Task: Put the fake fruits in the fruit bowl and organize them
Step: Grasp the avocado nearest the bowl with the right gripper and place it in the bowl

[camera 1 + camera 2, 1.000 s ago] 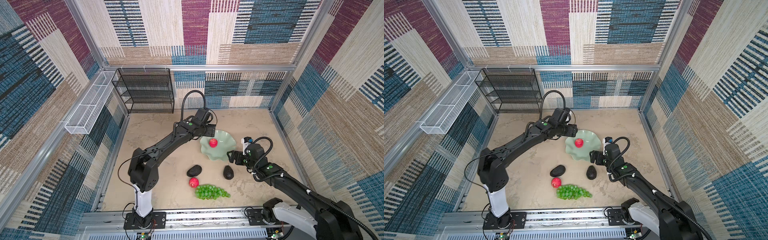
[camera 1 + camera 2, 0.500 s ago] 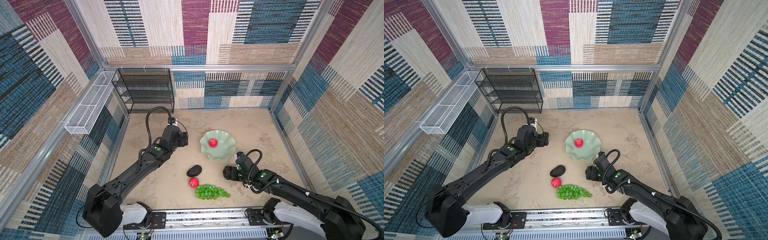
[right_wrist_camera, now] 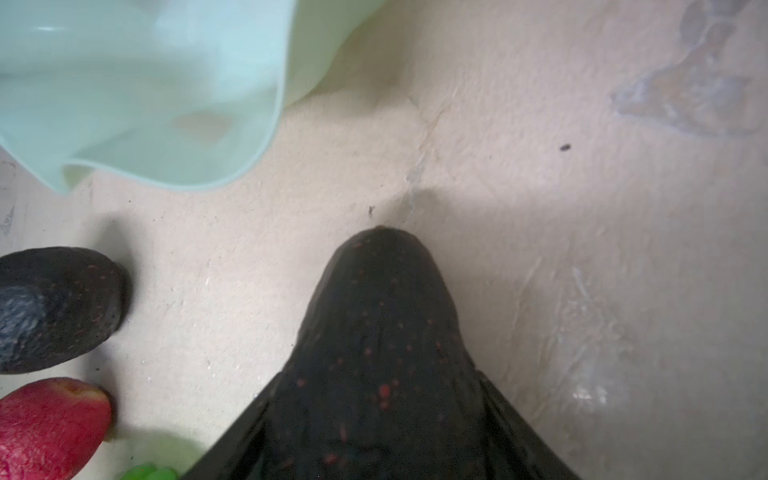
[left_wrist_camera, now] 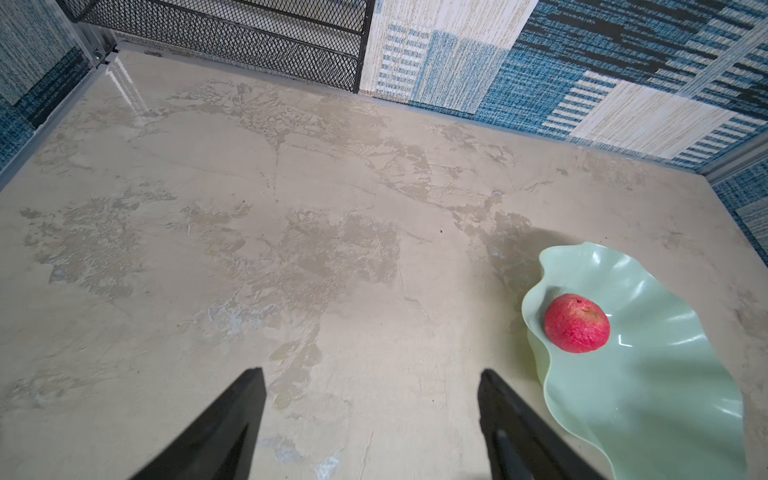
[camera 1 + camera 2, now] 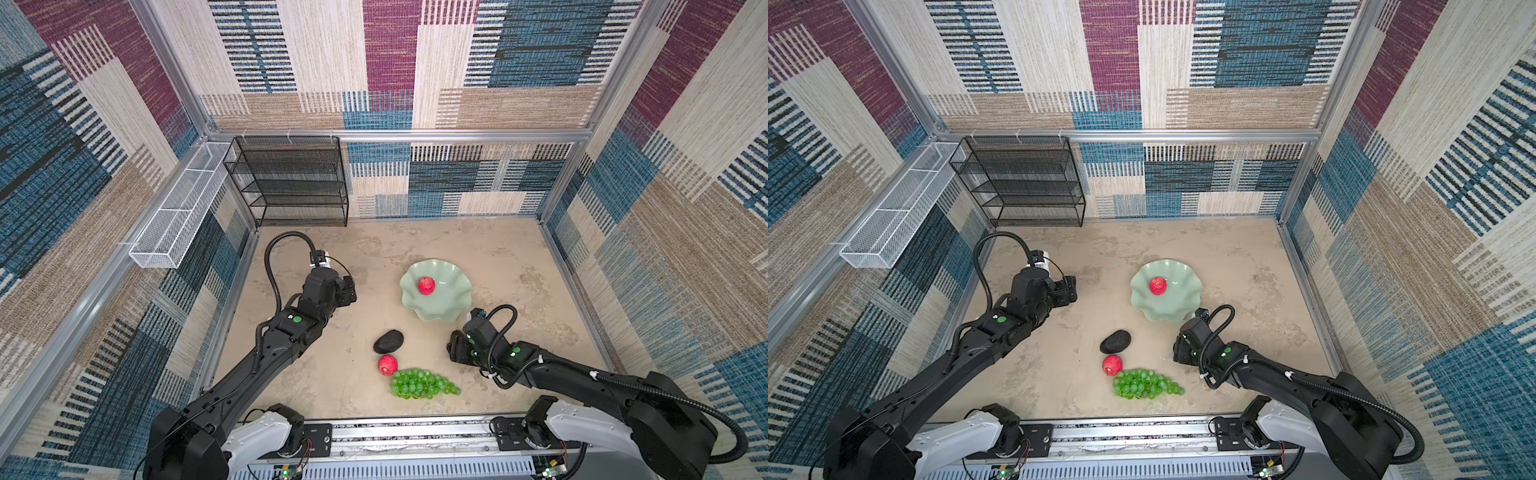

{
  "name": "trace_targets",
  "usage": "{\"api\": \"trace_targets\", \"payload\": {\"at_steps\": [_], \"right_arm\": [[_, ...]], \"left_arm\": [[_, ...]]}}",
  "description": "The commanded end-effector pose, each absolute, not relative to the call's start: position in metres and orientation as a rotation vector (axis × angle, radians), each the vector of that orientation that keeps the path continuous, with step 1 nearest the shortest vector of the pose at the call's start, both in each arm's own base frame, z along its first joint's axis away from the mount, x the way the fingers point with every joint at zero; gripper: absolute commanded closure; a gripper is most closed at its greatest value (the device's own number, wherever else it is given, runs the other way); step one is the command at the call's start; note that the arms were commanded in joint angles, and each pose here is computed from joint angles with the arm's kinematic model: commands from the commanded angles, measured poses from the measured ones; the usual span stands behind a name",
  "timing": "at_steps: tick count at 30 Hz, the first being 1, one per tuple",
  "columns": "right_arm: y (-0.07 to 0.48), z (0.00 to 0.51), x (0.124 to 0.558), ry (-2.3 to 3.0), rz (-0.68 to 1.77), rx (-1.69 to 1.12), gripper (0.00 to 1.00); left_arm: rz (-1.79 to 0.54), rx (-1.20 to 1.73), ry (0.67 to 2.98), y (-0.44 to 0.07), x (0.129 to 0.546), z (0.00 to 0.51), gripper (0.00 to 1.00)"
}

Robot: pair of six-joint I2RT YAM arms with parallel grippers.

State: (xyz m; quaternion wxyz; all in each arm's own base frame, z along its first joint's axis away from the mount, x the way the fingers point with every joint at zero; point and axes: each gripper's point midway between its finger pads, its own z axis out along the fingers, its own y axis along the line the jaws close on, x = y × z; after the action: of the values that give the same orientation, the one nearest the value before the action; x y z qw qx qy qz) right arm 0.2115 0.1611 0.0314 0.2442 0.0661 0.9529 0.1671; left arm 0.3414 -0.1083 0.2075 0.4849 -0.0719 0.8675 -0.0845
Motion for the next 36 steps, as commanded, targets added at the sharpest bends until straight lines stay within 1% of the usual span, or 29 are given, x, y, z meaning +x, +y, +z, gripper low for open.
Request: {"api": "trace_targets", "payload": {"at_steps": [1,6,11,15,18,21,24,27,31,36], "right_arm": [[0.158,0.040,0.219,2.543,0.453,0.223,0.46],[0.144,0.062,0.216,2.497,0.415,0.222,0.56],[0.131,0.101,0.215,2.415,0.399,0.208,0.58],[0.139,0.142,0.234,2.322,0.388,0.146,0.58],[0.156,0.163,0.260,2.268,0.367,0.082,0.58],[0.182,0.178,0.287,2.223,0.397,0.020,0.58],[0.208,0.178,0.312,2.226,0.474,-0.040,0.57],[0.223,0.165,0.332,2.260,0.501,-0.091,0.57],[0.229,0.142,0.350,2.303,0.521,-0.103,0.57],[0.222,0.115,0.358,2.347,0.508,-0.074,0.57]], "left_arm": [[-0.212,-0.210,2.081,-0.105,0.346,0.213,0.17],[-0.210,-0.228,2.094,-0.101,0.347,0.206,0.17],[-0.210,-0.257,2.105,-0.095,0.345,0.199,0.16],[-0.224,-0.273,2.119,-0.092,0.344,0.193,0.16],[-0.250,-0.287,2.133,-0.091,0.344,0.189,0.16],[-0.268,-0.295,2.145,-0.090,0.341,0.186,0.17],[-0.278,-0.298,2.146,-0.088,0.335,0.186,0.16],[-0.282,-0.301,2.145,-0.084,0.328,0.187,0.17],[-0.293,-0.267,2.129,-0.083,0.321,0.191,0.16],[-0.302,-0.213,2.160,-0.087,0.315,0.189,0.16]]}}
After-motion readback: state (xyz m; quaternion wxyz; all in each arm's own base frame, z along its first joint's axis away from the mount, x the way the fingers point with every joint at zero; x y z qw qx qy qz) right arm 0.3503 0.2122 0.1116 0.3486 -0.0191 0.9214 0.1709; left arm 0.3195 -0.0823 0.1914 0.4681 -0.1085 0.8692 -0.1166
